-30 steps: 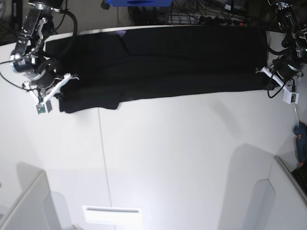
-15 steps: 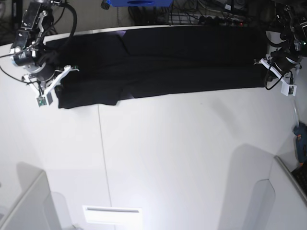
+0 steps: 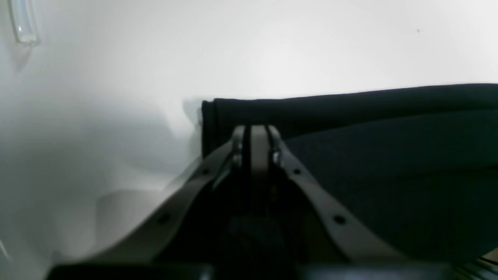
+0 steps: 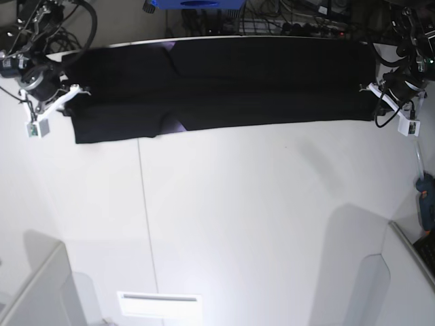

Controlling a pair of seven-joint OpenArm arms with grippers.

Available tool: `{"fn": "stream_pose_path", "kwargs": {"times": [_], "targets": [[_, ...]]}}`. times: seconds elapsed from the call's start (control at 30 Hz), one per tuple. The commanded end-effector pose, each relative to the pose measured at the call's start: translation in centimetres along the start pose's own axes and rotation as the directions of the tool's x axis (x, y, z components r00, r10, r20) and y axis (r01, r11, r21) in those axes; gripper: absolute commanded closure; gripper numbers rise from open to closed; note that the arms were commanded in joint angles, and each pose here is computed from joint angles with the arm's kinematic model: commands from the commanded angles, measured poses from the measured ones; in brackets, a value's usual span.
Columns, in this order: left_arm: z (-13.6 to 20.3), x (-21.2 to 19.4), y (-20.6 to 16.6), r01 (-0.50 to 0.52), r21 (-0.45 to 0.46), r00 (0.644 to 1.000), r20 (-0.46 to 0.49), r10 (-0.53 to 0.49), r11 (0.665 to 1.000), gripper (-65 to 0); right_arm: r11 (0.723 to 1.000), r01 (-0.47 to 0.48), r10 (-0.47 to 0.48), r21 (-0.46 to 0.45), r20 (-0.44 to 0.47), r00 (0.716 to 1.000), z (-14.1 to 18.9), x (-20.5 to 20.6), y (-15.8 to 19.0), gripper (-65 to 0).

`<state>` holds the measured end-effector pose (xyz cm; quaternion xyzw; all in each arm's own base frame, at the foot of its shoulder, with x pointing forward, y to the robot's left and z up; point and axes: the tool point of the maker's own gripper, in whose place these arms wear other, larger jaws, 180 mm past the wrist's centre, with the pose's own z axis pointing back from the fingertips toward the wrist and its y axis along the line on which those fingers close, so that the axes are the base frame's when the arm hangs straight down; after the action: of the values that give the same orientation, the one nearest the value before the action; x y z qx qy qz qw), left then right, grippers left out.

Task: Fold the T-shirt properly
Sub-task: 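Lay the hem onto the shoulder edge with both grippers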

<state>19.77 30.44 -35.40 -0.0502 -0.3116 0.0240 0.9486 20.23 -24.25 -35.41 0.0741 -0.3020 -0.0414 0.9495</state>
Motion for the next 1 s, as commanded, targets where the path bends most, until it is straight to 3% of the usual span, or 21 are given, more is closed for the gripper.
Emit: {"fn": "stream_pose_path", "kwargs": {"times": [0.0,0.27,0.97], "targets": [[0.6,1.3,0.0,0.033,0.002,0.999,0.039,-0.033,0.999,0.0,1.000,-0.018,0.018,0.002,0.040,0.999,0.5,1.0,0.1,0.0],[1.1,2.2,-0.8,0.063,-0.001,0.996,0.065,-0.063,0.998,0.0,1.000,-0.009,0.009,-0.005,-0.006,1.000,0.7,-1.0,-0.2,0.0],[1.6,-1.3,-0.4,0.061,0.007,0.998,-0.027,-0.061,0.998,0.0,0.999,0.040,-0.039,0.009,-0.082,0.996,0.6,-4.5,0.6,0.0]]}}
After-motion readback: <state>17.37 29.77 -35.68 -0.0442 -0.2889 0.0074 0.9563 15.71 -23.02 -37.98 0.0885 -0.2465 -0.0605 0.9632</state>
